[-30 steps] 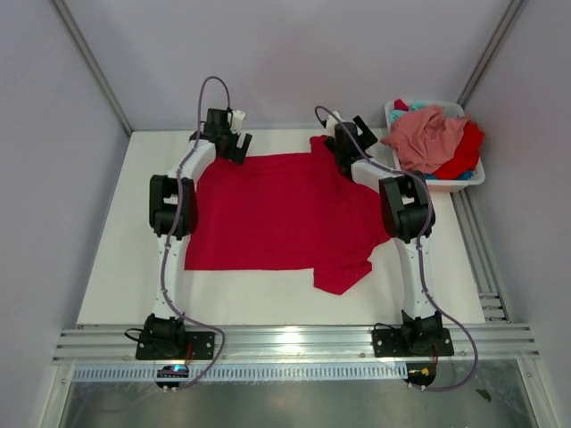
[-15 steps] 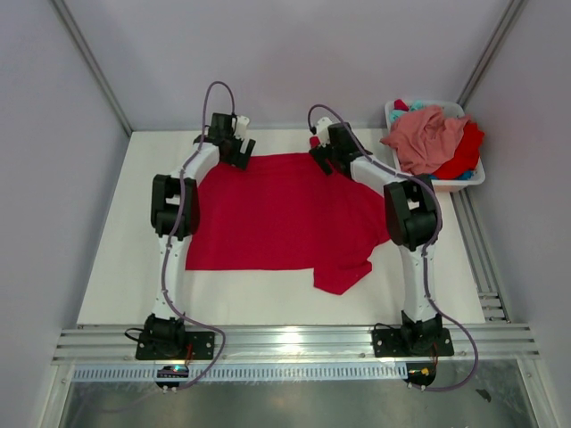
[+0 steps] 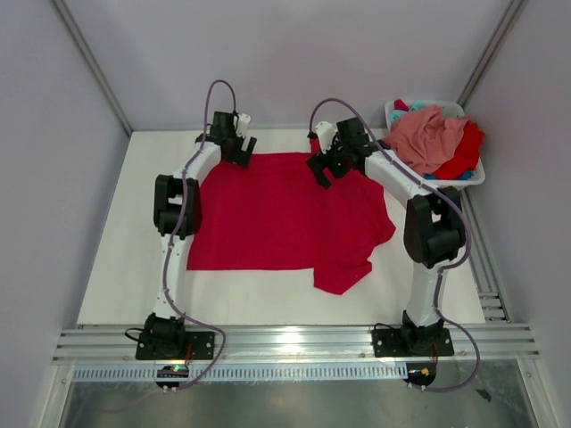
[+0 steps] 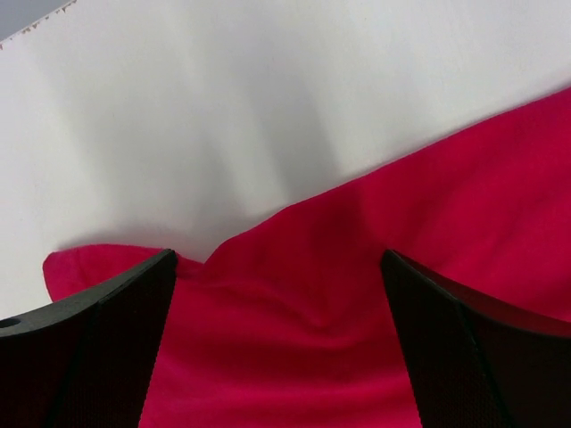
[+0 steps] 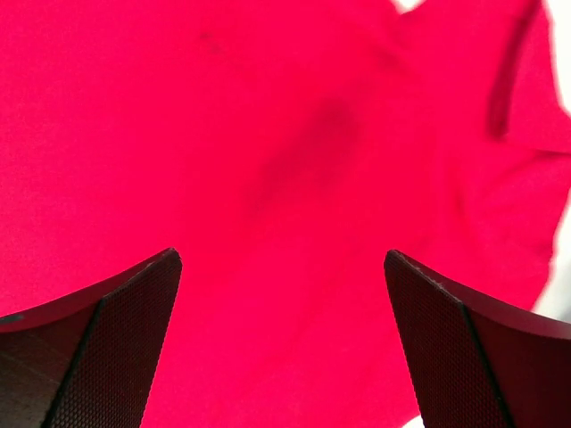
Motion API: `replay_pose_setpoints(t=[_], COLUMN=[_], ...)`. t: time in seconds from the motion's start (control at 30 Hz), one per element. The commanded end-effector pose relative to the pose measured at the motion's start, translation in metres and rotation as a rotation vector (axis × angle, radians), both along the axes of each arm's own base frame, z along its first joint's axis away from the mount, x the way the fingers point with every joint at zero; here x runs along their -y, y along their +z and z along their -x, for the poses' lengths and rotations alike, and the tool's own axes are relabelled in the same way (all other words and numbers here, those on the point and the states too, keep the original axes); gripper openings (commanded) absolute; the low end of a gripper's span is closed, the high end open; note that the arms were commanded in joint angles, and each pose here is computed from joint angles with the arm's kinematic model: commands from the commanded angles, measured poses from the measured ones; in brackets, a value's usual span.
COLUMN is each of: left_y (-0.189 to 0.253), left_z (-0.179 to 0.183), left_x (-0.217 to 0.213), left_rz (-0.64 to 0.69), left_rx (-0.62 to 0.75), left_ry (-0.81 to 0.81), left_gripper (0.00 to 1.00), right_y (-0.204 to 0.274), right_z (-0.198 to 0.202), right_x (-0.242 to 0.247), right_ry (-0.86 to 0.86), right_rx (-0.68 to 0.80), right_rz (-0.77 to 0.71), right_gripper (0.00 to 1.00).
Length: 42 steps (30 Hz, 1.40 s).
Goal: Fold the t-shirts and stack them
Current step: Flatten the tshirt out
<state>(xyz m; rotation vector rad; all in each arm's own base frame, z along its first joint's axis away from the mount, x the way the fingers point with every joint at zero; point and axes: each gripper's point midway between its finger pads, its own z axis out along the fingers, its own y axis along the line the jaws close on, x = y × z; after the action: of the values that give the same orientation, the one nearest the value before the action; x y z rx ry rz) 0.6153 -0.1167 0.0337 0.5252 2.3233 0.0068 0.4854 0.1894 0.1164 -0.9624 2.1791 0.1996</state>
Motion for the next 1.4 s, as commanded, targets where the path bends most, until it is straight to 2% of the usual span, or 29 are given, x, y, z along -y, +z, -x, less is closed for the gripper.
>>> replay_pose_setpoints(t=[0.0, 0.33, 0.67, 1.07, 1.23, 1.37], left_y=[-0.009, -0.005, -0.003, 0.002, 0.026, 0.061], left_z=[-0.006, -0.018, -0.034, -0.037, -0.034, -0.03], left_x=[0.002, -0.006, -0.021, -0.019, -0.021, -0.01], left_rz=[-0.031, -0.081, -0.164, -0.16, -0.152, -0.081], left_rx=[0.004, 0.06, 0.117, 0.136, 0.161, 0.191], left_ry=[-0.005, 0.008, 0.052, 0.058, 0.064, 0.049], left_gripper=[0.98, 0.98, 0.99, 0.99, 0.99, 0.99], right_y=[0.022, 0.006, 0.019, 0.013, 0.0, -0.011], right_z=[0.044, 0.067, 0.068, 0.063, 0.052, 0.037], right_x=[-0.01, -0.006, -0.007, -0.002, 0.004, 0.008], right_ry=[0.092, 0.098, 0.104, 0.072, 0.055, 0.014], right_rx=[-0.075, -0.128, -0.107, -0.081, -0.049, -0.019], right_rz=[-0.082, -0.086, -0.098, -0.082, -0.041, -0.017], right_gripper=[0.99, 1.0, 0.99, 0.99, 0.99, 0.99])
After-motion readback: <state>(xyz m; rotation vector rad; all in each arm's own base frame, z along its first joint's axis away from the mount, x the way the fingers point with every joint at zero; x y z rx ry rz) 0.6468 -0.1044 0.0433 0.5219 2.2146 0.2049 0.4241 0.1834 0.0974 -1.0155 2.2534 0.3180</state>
